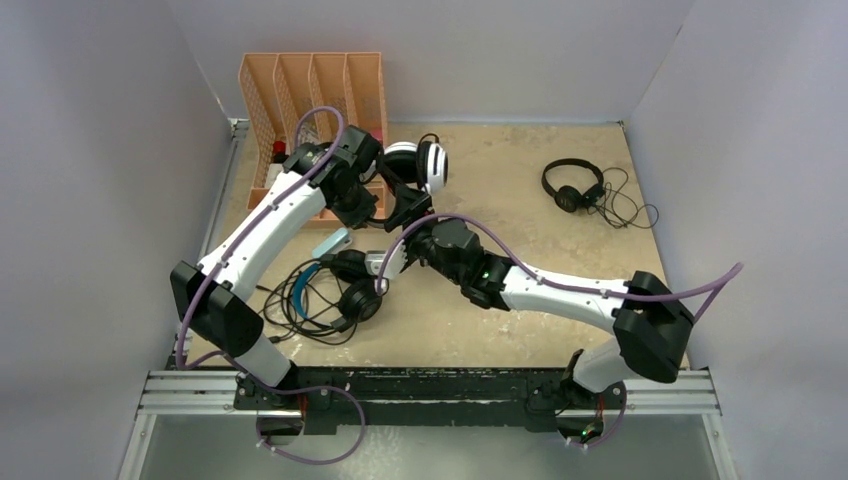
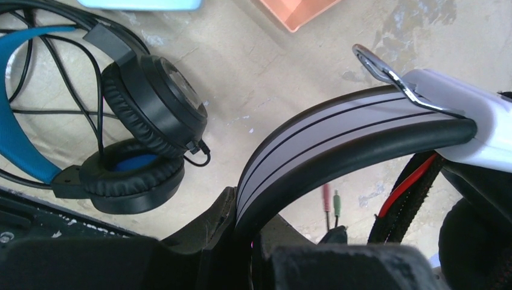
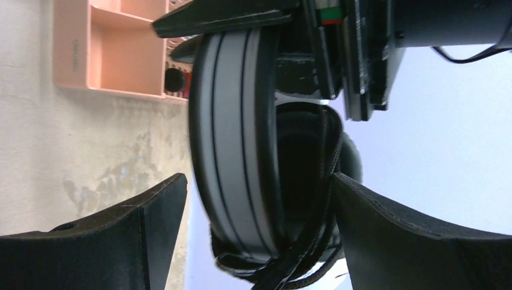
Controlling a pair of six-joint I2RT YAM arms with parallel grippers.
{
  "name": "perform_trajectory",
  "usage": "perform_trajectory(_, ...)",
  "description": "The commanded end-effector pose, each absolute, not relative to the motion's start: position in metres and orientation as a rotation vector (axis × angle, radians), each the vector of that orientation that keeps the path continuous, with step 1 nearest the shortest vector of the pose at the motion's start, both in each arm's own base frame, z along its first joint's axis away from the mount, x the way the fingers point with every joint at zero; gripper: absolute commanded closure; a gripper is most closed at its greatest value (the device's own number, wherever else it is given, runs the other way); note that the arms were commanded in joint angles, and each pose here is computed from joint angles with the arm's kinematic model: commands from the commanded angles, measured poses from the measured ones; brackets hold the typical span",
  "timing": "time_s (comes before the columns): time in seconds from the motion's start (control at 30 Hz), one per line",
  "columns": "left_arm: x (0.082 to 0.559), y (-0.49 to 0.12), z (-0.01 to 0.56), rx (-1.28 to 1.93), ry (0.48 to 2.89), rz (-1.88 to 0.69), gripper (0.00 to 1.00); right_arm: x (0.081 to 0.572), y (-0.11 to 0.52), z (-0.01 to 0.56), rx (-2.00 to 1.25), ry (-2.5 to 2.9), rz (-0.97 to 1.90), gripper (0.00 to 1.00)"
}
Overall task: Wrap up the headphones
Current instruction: Wrap the headphones cable around the headphones.
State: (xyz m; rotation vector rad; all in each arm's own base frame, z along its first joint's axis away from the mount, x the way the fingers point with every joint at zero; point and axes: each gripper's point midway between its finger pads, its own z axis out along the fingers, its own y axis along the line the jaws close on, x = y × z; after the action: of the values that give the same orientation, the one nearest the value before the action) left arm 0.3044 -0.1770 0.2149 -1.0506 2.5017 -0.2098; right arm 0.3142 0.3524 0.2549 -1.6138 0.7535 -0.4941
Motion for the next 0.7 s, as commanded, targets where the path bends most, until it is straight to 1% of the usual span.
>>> perform_trajectory(0.0,0.306,-0.188,0.243,-1.085,2.439,-0.399,1.0,0.316,0.355,0.297,-1.475,0.658,-0.622,0.11)
perform_trajectory(0.07,0.305,-0.188,0.24,-1.088,2.446,-0.395,1.0,0.314,0.36,0.298,-1.469,0.637,-0.632,0.13)
perform_trajectory(0.13,0.305,-0.188,0.239,-1.091,2.452,-0.394,1.0,0.312,0.364,0.294,-1.495,0.645,-0.629,0.19)
perform_trajectory(0.33,0.31,-0.19,0.244,-1.09,2.435,-0.453,1.0,0.308,0.368,0.286,-1.511,0.692,-0.569,0.52)
perform_trajectory(0.4,0.312,-0.189,0.244,-1.096,2.425,-0.476,1.0,0.308,0.368,0.288,-1.504,0.708,-0.562,0.57)
perform_trajectory(0.43,0.312,-0.189,0.244,-1.096,2.421,-0.489,1.0,0.309,0.368,0.289,-1.501,0.713,-0.56,0.63)
perform_trajectory(0.5,0.312,-0.188,0.243,-1.102,2.42,-0.508,0.98,0.309,0.368,0.29,-1.496,0.723,-0.553,0.89)
perform_trajectory(0.53,0.312,-0.188,0.243,-1.106,2.419,-0.516,0.97,0.31,0.369,0.29,-1.498,0.731,-0.549,0.97)
perform_trajectory(0.57,0.312,-0.187,0.242,-1.108,2.418,-0.517,0.94,0.31,0.37,0.289,-1.506,0.741,-0.542,1.0)
perform_trajectory(0.63,0.312,-0.184,0.243,-1.105,2.415,-0.518,0.91,0.31,0.371,0.288,-1.519,0.755,-0.52,1.0)
perform_trajectory(0.67,0.312,-0.182,0.245,-1.1,2.413,-0.519,0.88,0.309,0.372,0.289,-1.516,0.761,-0.505,1.0)
